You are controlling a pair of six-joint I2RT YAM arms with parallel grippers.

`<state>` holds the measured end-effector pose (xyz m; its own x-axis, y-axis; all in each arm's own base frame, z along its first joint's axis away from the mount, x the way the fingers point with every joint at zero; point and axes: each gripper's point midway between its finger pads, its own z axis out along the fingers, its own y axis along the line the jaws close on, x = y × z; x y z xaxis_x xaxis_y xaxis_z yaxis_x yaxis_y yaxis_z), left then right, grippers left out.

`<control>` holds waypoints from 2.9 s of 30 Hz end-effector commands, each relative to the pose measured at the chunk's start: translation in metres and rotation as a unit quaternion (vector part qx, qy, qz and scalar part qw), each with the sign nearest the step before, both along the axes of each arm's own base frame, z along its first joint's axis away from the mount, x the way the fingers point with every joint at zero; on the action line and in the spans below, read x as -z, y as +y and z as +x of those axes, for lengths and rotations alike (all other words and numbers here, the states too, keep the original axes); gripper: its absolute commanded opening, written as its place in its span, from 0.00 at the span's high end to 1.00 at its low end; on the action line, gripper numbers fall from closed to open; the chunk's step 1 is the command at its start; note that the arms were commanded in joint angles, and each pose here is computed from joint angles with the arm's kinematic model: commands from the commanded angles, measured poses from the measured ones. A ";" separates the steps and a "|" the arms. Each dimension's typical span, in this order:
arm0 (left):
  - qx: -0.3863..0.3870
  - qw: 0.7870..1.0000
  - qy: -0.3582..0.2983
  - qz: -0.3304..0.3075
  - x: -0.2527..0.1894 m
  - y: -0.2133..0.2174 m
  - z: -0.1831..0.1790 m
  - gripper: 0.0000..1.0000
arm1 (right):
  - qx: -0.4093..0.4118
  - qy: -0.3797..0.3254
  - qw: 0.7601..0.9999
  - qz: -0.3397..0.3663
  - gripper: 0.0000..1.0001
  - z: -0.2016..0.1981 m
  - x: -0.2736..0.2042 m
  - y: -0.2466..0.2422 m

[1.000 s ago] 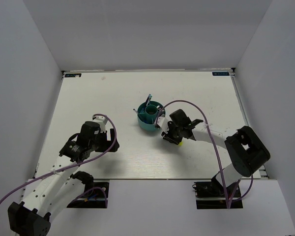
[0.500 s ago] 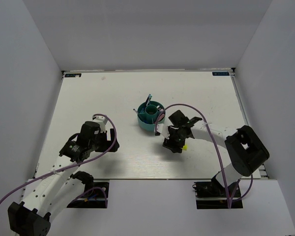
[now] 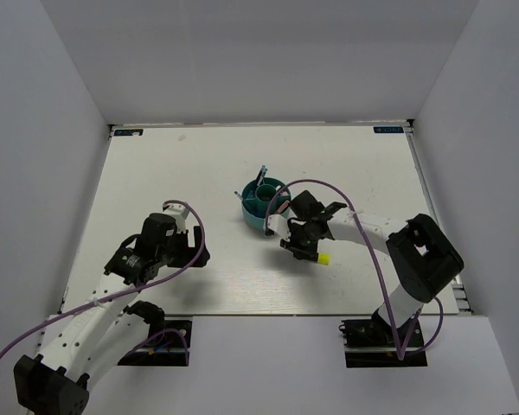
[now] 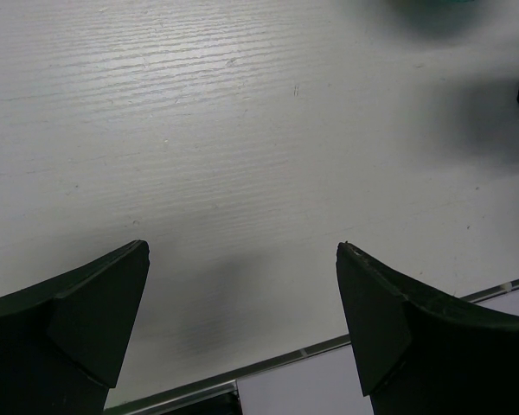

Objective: Sort the stationery into containers
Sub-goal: Pick up the pen from the center of the board, then place the pen in the storage box.

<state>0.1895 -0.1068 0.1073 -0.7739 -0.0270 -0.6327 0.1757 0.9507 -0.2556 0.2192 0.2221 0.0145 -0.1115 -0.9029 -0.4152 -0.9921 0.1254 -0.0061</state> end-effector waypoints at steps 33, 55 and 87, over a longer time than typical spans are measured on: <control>-0.004 1.000 -0.030 0.007 -0.005 0.005 0.006 0.00 | 0.125 -0.098 0.926 0.342 1.00 0.107 -0.255 0.167; -0.001 1.000 -0.018 0.015 0.000 0.005 0.007 0.00 | 0.228 -0.174 0.892 0.350 1.00 0.194 -0.240 0.169; -0.012 0.999 -0.003 0.035 0.009 0.011 0.007 0.00 | 0.245 -0.221 0.877 0.350 1.00 0.190 -0.197 0.131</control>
<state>0.1937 -0.0978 0.0967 -0.7771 -0.0025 -0.6294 0.1571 0.9676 -0.1978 0.3996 0.3561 0.1654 -0.2158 -0.3702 -0.9035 -0.7646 0.6396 -0.0795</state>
